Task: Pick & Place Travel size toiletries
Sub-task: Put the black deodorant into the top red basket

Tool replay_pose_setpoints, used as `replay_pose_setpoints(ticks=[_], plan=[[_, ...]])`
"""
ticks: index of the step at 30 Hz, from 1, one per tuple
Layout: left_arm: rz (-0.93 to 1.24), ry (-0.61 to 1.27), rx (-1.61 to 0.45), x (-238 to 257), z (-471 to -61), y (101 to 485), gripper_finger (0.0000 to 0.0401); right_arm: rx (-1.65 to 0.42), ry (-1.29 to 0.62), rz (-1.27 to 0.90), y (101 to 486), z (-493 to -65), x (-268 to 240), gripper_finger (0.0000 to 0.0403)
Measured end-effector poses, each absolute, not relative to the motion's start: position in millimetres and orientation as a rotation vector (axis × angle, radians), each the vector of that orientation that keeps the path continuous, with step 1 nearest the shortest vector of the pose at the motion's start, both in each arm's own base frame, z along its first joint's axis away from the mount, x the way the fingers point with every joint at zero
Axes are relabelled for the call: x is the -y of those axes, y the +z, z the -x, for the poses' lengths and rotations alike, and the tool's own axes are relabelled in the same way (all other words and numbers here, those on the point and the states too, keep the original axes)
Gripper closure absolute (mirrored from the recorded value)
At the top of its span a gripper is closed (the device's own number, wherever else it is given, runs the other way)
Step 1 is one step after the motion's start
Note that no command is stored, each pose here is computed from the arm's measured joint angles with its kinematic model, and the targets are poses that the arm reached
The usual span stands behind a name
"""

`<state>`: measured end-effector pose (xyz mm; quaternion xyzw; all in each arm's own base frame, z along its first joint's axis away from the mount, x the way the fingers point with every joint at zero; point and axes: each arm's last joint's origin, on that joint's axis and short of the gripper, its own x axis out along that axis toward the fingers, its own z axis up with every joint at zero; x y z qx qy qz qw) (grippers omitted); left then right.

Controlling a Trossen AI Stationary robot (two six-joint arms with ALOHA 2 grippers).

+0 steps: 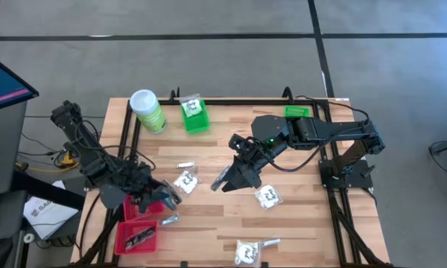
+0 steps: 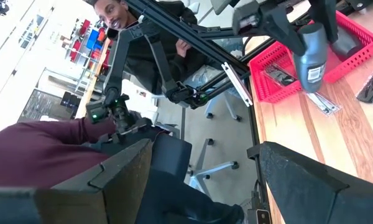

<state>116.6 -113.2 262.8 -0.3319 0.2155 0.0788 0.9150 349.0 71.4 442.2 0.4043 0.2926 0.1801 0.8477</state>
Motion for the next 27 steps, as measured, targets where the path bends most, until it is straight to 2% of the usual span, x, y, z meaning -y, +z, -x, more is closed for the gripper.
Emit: replay_pose_setpoints(ticks=[6, 15, 22, 25, 27], plan=[[0.690, 0.144, -0.274, 117.5, -122.7, 278.2, 0.0191, -0.617, 0.379, -0.852, 442.1, -349.0, -71.3, 0.0111], [0.695, 0.074, -0.159, 122.3, -126.9, 294.9, 0.0191, -0.617, 0.379, -0.852, 442.1, -349.0, -71.3, 0.0111], [0.650, 0.073, -0.164, 122.9, -127.4, 294.0, 0.0198, -0.617, 0.379, -0.852, 442.1, -349.0, -71.3, 0.0111], [0.640, 0.069, -0.198, 123.5, -129.7, 289.8, 0.0217, -0.617, 0.379, -0.852, 442.1, -349.0, -71.3, 0.0111], [0.660, 0.032, -0.301, 125.0, -139.2, 279.9, 0.0238, -0.617, 0.379, -0.852, 442.1, -349.0, -71.3, 0.0111]])
